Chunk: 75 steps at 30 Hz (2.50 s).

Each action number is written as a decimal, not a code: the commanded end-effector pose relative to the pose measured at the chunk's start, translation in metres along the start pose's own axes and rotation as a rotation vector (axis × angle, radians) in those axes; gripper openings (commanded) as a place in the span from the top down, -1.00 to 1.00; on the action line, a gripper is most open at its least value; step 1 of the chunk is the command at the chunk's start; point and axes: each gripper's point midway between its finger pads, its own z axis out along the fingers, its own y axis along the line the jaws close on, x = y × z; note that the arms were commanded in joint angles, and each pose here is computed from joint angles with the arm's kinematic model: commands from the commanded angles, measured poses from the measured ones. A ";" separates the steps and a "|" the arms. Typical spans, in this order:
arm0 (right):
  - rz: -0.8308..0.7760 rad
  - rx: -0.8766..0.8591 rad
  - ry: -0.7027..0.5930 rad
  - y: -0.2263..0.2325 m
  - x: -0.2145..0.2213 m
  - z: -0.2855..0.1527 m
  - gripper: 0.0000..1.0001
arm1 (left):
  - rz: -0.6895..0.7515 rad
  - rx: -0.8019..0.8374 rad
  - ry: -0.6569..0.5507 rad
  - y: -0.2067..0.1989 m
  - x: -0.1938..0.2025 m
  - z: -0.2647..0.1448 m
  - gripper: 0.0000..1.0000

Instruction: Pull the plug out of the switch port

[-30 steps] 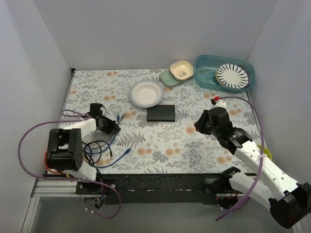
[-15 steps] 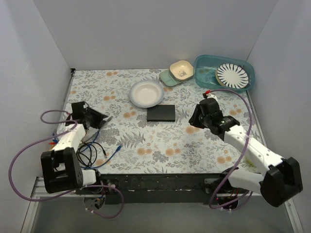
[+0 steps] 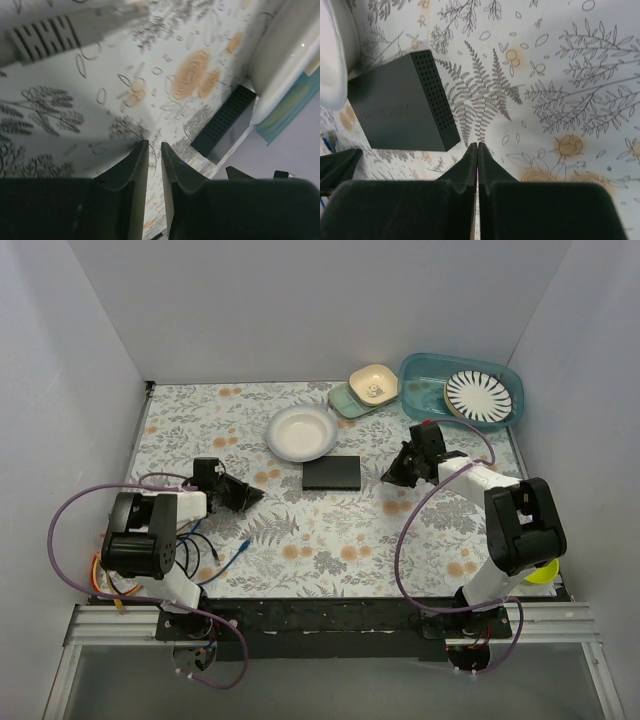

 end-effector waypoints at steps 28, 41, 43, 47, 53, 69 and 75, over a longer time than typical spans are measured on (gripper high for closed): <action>0.159 -0.270 0.245 0.027 0.069 0.051 0.97 | 0.084 -0.018 0.227 -0.014 0.104 0.072 0.85; 0.068 -0.279 0.329 -0.002 0.152 -0.017 0.97 | 0.146 -0.045 0.257 0.030 0.147 -0.010 0.83; 0.048 -0.269 0.339 -0.012 0.162 -0.023 0.97 | 0.155 -0.051 0.251 0.039 0.150 -0.024 0.82; 0.005 -0.257 0.317 -0.024 0.171 -0.039 0.97 | 0.153 -0.055 0.240 0.051 0.155 -0.040 0.82; -0.052 -0.263 0.249 -0.013 0.152 -0.041 0.97 | 0.186 -0.063 0.119 0.037 0.135 -0.045 0.75; -0.644 0.006 -0.259 -0.005 0.046 -0.133 -0.01 | 0.561 -0.182 -0.103 -0.057 0.077 -0.078 -0.96; -0.675 0.027 -0.435 -0.012 0.033 -0.166 -0.97 | 0.538 -0.227 -0.063 -0.037 0.083 -0.080 -0.96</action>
